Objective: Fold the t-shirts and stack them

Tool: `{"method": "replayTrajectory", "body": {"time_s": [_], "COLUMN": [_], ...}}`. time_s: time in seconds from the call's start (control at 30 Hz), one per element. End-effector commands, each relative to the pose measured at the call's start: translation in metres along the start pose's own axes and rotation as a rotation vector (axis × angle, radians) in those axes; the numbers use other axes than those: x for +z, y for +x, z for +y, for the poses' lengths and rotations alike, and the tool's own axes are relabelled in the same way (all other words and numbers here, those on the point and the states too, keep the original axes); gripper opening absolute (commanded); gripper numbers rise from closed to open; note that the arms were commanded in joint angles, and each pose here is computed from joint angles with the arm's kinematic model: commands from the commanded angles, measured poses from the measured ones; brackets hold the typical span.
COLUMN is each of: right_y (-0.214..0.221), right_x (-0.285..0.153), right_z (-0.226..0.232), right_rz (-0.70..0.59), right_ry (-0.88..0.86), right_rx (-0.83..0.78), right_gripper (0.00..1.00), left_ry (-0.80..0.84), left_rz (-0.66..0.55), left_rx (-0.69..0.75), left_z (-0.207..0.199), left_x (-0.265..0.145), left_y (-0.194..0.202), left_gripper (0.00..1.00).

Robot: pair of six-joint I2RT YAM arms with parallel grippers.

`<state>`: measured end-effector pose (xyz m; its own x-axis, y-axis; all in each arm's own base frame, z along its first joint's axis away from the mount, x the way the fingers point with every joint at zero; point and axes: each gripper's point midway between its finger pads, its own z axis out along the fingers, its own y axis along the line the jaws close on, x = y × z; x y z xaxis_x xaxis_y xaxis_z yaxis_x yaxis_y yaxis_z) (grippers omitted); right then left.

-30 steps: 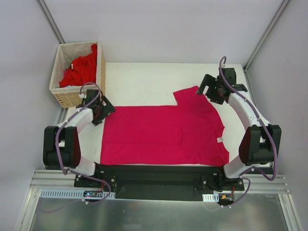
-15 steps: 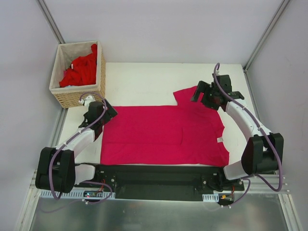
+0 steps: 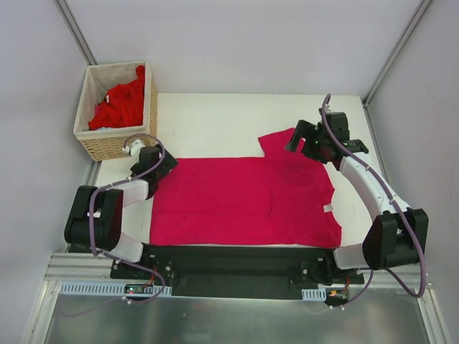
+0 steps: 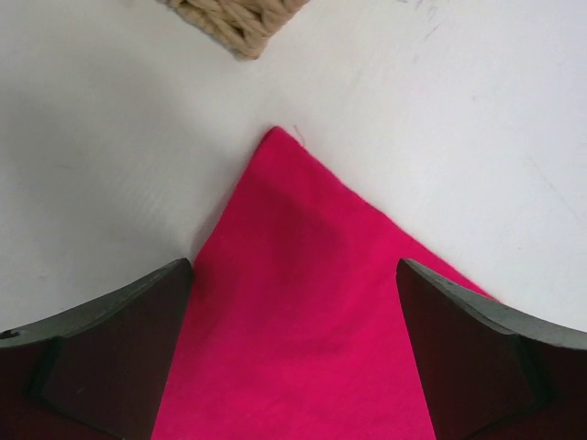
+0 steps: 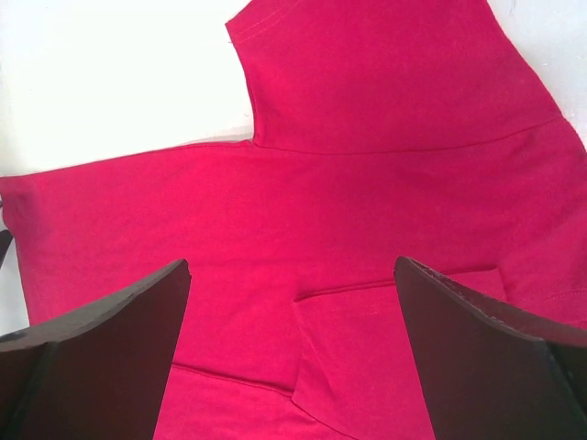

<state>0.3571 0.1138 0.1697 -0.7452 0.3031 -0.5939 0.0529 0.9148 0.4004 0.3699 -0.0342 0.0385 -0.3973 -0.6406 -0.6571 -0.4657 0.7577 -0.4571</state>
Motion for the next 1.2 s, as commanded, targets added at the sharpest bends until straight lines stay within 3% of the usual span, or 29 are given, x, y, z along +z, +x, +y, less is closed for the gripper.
{"method": "replayTrajectory", "body": {"time_s": [0.0,0.3,0.47,0.67,0.8,1.17], "right_y": [-0.009,-0.006,0.005,0.047,0.085,0.133], "right_x": [-0.010,-0.003,0.006,0.022,0.042,0.065], "right_z": [0.008,0.011,0.005,-0.009,-0.023,-0.048], "right_rz": [-0.045,-0.032,0.007,0.130,0.243,0.351], "right_ry": [-0.027,-0.038,0.011,0.038,0.070,0.123], "right_rx": [-0.037,-0.044,-0.050,0.017,0.055,0.114], "right_gripper": [0.98,0.98,0.98,0.98,0.98,0.98], "left_ry": [0.099,0.080,0.069,0.105,0.165,0.119], "left_rz": [0.000,-0.023,0.003,0.013,0.105,0.160], "left_rx": [-0.091,-0.102,-0.083,-0.009,-0.017,0.012], "left_z": [-0.029,-0.017,-0.014,-0.035,-0.048,-0.026], "left_x": [0.009,0.012,-0.007,-0.050,-0.076,-0.085], "left_y": [-0.016,-0.038,-0.037,-0.039,-0.029,-0.006], "left_gripper": [0.94,0.92,0.89,0.89,0.89,0.90]}}
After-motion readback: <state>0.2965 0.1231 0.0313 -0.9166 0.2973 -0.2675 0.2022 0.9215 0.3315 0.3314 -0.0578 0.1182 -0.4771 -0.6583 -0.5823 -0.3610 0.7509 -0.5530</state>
